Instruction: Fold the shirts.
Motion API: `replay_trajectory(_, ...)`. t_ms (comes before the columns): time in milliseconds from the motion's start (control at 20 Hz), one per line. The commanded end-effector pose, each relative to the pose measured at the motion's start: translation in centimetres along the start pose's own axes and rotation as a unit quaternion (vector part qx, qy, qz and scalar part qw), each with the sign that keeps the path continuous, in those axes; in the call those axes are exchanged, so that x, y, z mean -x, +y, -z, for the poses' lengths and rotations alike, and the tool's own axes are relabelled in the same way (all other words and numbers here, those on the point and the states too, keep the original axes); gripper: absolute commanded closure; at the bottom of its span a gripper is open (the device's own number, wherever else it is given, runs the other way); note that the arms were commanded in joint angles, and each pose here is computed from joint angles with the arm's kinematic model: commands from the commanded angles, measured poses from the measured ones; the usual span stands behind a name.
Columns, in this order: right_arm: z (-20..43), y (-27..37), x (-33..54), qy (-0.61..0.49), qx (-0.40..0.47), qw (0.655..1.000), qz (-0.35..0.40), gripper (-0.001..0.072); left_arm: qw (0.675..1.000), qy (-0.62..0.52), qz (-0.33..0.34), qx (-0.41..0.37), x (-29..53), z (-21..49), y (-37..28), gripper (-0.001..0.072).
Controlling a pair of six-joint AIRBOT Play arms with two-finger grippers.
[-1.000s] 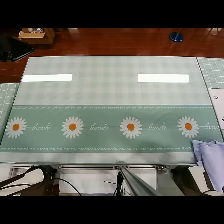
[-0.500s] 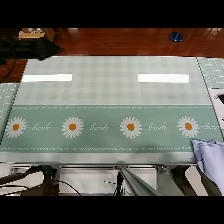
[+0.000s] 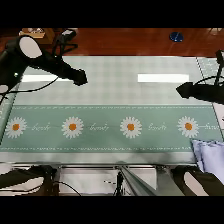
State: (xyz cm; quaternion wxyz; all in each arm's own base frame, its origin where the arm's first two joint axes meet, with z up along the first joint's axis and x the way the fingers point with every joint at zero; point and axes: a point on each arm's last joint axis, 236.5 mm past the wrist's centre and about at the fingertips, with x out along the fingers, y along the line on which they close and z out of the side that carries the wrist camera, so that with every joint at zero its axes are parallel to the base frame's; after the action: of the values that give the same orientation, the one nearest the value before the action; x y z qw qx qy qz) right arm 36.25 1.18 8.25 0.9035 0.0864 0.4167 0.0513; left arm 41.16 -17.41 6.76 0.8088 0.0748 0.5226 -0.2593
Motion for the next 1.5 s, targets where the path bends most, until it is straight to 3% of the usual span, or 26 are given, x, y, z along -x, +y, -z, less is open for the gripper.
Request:
replay_trajectory(0, -3.5, -2.2, 2.3, -0.036, 0.041, 0.995, 0.088, 0.0227, 0.998, 0.021, -0.065, -0.004, -0.2, 0.7, 1.9, 0.0024)
replay_trajectory(250, -1.6, -2.3, 1.5, 0.017, 0.032, 0.996, 0.086, 0.0220, 0.998, 0.026, -0.064, -0.003, -0.7, 0.9, 2.0, 0.0024)
replay_trajectory(300, -0.4, -2.5, 1.0, 0.043, 0.029, 0.995, 0.087, 0.0146, 0.998, 0.026, -0.064, -0.004, -0.7, 0.9, 2.0, 0.0024)
replay_trajectory(350, 0.5, -2.7, 0.5, 0.067, 0.027, 0.994, 0.087, 0.0123, 0.998, 0.026, -0.064, -0.003, -0.7, 0.9, 2.0, 0.0024)
replay_trajectory(1450, -0.7, -2.8, -0.4, 0.044, 0.029, 0.995, 0.088, 0.0127, 0.998, 0.027, -0.064, -0.004, -0.7, 0.9, 2.0, 0.0024)
